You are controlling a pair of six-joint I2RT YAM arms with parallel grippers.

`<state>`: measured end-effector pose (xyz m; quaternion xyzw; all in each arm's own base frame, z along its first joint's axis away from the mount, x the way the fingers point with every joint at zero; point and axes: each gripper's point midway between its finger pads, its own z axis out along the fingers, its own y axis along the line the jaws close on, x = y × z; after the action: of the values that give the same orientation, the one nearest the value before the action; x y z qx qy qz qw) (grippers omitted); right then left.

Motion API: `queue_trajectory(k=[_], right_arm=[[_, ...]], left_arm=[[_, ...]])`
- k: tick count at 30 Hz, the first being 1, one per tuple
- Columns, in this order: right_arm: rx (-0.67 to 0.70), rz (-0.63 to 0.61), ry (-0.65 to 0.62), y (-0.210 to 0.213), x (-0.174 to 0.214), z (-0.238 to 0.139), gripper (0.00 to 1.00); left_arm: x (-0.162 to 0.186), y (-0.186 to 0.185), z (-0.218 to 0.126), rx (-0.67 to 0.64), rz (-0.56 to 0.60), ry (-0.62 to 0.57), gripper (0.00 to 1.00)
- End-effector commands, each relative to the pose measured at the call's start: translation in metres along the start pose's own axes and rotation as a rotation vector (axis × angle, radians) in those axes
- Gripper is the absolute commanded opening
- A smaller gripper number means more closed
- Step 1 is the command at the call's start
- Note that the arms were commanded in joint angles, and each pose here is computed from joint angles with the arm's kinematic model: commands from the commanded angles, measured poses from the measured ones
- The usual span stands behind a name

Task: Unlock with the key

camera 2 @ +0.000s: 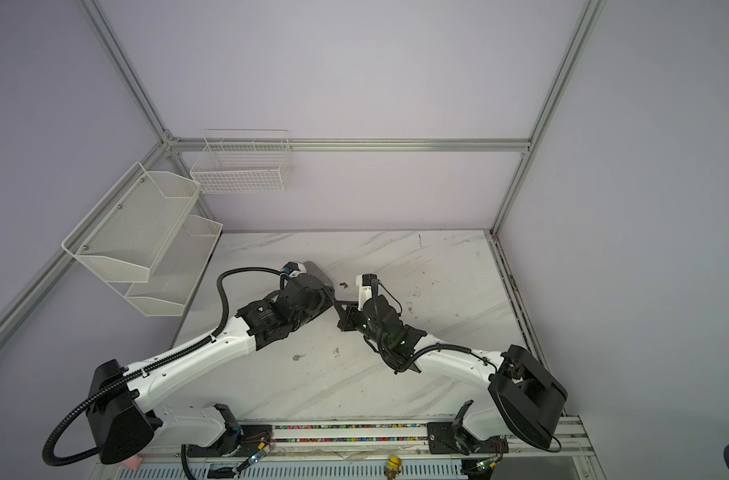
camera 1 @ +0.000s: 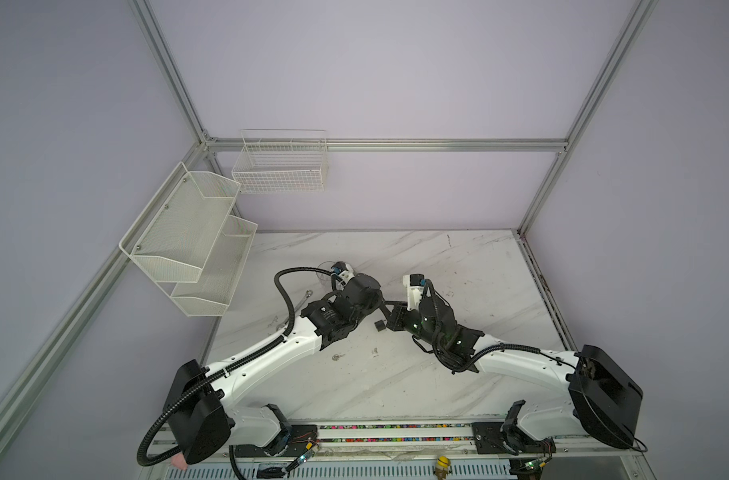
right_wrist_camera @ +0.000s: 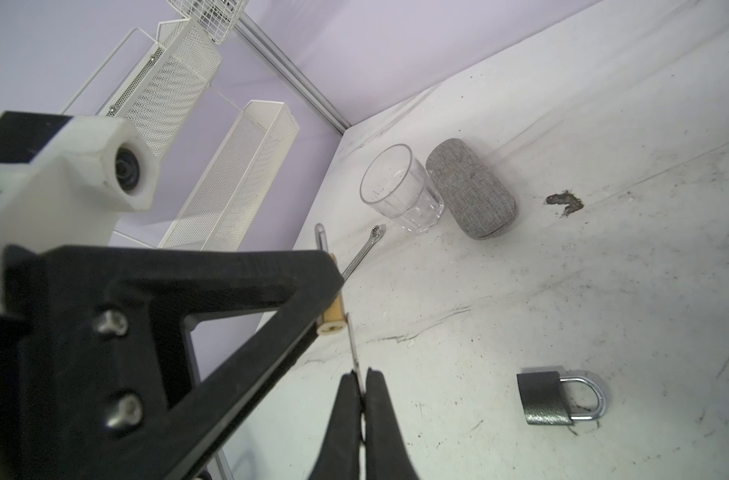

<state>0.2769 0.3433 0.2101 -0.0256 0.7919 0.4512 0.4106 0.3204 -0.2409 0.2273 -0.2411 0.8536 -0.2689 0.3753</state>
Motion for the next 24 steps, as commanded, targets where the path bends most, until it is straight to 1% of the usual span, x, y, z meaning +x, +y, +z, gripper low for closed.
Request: queue_trajectory(k=[1,13,24], right_arm=[[-0.026,-0.007,-0.022,0.011,-0.010,0.001,0.00],[-0.026,0.011,0.011,0.006,0.001,0.005,0.00],[-0.034,0.019,0.012,0.008,-0.001,0.004,0.00]], left_arm=[[-0.003,-0.006,0.001,0.023,0.012,-0.021,0.00],[-0.005,-0.008,0.000,0.026,0.007,-0.031,0.00],[-0.010,-0.006,0.000,0.003,0.017,-0.053,0.00]])
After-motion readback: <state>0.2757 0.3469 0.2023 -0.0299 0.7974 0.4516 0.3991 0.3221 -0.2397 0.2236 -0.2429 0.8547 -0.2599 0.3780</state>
